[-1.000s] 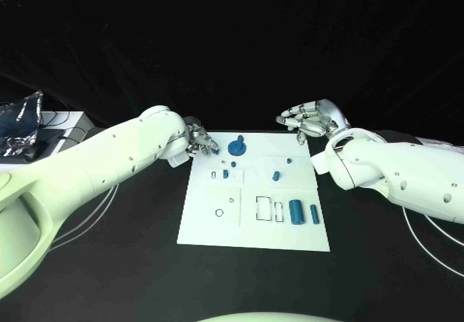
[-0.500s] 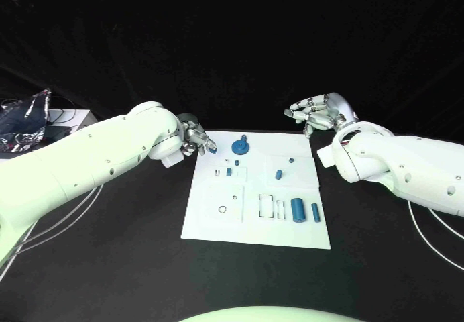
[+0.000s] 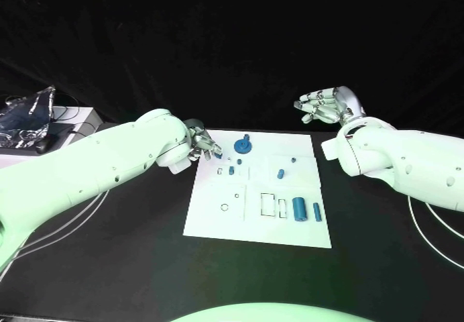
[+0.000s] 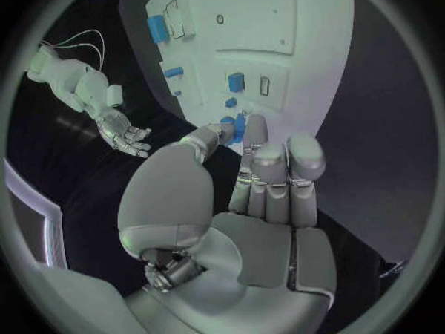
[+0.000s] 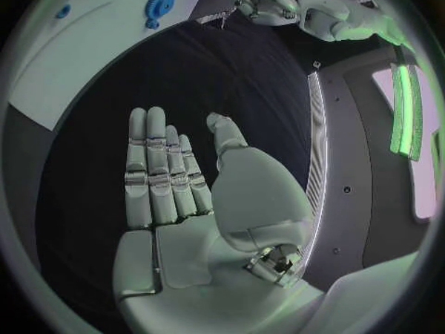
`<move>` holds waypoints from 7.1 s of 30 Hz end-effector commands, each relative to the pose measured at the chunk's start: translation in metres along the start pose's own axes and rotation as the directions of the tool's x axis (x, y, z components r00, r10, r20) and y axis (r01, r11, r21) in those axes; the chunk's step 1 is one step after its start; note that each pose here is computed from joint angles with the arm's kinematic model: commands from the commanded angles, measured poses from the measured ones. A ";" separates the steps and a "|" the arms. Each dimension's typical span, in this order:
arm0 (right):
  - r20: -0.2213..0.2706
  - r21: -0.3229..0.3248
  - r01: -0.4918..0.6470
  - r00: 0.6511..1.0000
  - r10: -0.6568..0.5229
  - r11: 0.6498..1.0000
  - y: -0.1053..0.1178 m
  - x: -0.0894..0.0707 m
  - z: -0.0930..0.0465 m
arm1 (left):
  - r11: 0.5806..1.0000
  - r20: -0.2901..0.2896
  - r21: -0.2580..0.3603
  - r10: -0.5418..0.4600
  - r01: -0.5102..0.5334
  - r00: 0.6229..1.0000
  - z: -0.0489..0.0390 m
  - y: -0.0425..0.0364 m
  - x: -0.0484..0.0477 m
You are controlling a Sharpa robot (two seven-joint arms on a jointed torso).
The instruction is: Assemble the parts on the task board
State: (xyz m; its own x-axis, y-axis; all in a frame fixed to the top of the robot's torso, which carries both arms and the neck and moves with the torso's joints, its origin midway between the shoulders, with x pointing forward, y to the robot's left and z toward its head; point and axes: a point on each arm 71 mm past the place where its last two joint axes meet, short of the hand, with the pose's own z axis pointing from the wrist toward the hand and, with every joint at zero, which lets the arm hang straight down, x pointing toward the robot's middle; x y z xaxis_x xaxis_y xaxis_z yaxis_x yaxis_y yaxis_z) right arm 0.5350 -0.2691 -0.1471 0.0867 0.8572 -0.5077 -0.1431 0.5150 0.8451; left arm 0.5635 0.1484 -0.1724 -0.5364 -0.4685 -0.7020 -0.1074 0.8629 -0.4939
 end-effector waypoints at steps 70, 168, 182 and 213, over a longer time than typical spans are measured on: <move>0.050 0.052 -0.247 0.968 0.245 0.968 -0.055 -0.062 -0.014 | 0.999 0.011 -0.017 0.041 -0.041 0.999 0.0075 0.0220 0.0519; 0.039 0.057 -0.248 0.969 0.246 0.967 -0.056 -0.059 -0.014 | 0.988 -0.011 -0.019 0.151 -0.151 0.988 0.0120 0.0090 0.0602; 0.036 0.056 -0.249 0.968 0.247 0.967 -0.056 -0.058 -0.013 | 0.990 -0.009 -0.024 0.142 -0.142 0.990 0.0128 0.0099 0.0596; 0.034 0.056 -0.250 0.968 0.249 0.967 -0.055 -0.057 -0.013 | 0.996 0.045 -0.030 0.090 -0.088 0.995 0.0141 0.0123 0.0536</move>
State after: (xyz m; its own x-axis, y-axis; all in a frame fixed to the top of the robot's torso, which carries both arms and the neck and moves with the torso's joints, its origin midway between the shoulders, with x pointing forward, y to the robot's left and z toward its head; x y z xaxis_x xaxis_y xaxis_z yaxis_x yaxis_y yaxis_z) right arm 0.5249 -0.3482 -0.1679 0.0961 0.9562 -0.2764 -0.0915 0.2850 0.9542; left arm 0.5460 0.1327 -0.2231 -0.5068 -0.3926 -0.7675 -0.0851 0.9087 -0.4087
